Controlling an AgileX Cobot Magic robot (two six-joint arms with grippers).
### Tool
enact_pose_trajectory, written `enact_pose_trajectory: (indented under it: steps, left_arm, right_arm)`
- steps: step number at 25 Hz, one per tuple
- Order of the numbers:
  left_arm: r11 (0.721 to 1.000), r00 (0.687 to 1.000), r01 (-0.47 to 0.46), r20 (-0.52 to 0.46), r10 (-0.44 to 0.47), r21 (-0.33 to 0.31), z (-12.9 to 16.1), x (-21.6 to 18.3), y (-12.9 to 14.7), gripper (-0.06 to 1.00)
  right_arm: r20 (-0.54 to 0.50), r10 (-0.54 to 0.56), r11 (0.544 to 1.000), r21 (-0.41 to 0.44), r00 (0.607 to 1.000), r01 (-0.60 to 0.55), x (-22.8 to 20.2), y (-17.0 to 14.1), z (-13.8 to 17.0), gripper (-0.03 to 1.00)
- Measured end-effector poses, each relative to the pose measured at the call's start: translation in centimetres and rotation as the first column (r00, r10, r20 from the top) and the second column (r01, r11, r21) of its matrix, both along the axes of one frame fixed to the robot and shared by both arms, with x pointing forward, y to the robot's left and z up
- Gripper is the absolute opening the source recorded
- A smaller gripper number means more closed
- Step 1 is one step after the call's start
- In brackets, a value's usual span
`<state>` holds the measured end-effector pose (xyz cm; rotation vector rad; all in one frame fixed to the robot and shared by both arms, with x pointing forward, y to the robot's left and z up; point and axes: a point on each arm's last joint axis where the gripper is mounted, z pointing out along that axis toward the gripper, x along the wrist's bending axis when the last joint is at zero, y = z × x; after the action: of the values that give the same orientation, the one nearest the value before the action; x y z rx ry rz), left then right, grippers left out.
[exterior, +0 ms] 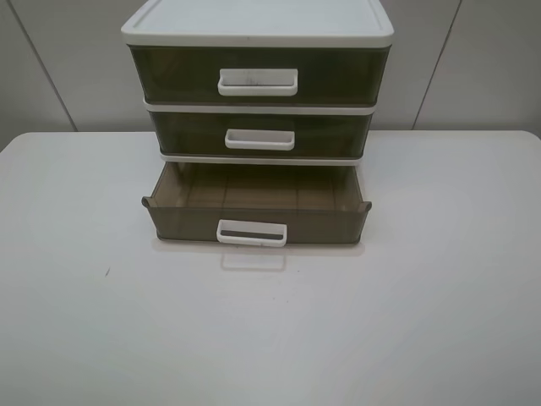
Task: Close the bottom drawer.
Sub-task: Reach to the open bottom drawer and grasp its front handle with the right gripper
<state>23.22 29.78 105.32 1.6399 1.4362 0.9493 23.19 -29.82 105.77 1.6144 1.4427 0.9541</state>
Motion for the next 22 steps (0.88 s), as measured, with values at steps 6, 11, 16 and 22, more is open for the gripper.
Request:
enact_pose_trajectory:
  steps: [6,11,16,22]
  left_arm:
    - [1.0,1.0,0.0,0.0,0.0,0.0,0.0,0.0,0.0,0.72]
    - [1.0,1.0,0.0,0.0,0.0,0.0,0.0,0.0,0.0,0.72]
    - [1.0,1.0,0.0,0.0,0.0,0.0,0.0,0.0,0.0,0.72]
    - [1.0,1.0,0.0,0.0,0.0,0.0,0.0,0.0,0.0,0.72]
  right_arm:
    - [-0.062,0.026,1.0,0.004,0.998,-0.025,1.0,-0.1,0.0,0.82]
    - [-0.336,0.047,0.999,0.021,0.941,-0.042,5.9,-0.1,-0.4,0.82]
    - [-0.259,0.122,0.991,0.094,0.958,-0.1,11.8,0.9,1.2,0.82]
    - [-0.211,0.4,0.914,0.164,0.892,-0.371,16.2,6.8,-0.2,0.82]
